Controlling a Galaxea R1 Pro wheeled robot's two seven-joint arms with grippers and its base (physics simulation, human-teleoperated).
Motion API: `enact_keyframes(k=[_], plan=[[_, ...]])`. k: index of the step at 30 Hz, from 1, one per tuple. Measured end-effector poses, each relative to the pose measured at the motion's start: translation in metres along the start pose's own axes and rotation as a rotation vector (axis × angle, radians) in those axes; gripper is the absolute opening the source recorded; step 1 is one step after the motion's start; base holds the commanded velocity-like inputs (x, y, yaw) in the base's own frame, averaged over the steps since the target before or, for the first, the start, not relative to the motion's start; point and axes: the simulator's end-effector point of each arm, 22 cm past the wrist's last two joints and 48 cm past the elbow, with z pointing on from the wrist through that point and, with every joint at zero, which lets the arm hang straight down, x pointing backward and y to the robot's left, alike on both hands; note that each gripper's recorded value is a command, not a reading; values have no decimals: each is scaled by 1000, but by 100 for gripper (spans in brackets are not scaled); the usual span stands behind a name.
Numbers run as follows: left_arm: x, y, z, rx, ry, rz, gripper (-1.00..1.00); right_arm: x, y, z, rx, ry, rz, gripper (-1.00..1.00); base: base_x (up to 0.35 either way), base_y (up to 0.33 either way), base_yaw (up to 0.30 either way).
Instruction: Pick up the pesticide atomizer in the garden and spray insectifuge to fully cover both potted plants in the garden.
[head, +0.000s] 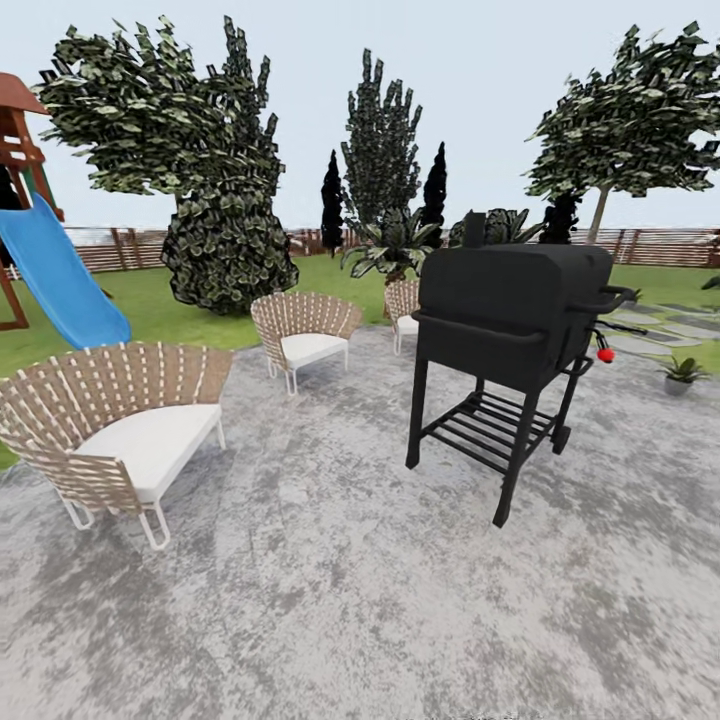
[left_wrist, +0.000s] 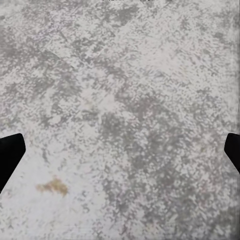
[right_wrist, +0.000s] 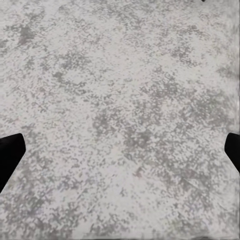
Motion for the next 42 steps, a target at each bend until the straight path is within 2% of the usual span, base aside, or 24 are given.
enact_keyframes(k=[5,20,23,30,42], plan=[[0,3,0,-8,1,-1,100,0,0,0,0,0,0,100,0,0,-300],[17,4,19,-12,-1,-2,100,20,1,16,-1,0,0,100,0,0,-300],[21,6,23,-20,-1,-10,100,25,1,20,-1,-1,0,100,0,0,-300],[31,19,31,-56,0,-59,100,35,1,27,0,-1,1,100,0,0,-300],[48,13,46,-45,1,-52,100,53,3,40,-1,-1,2,100,0,0,-299]])
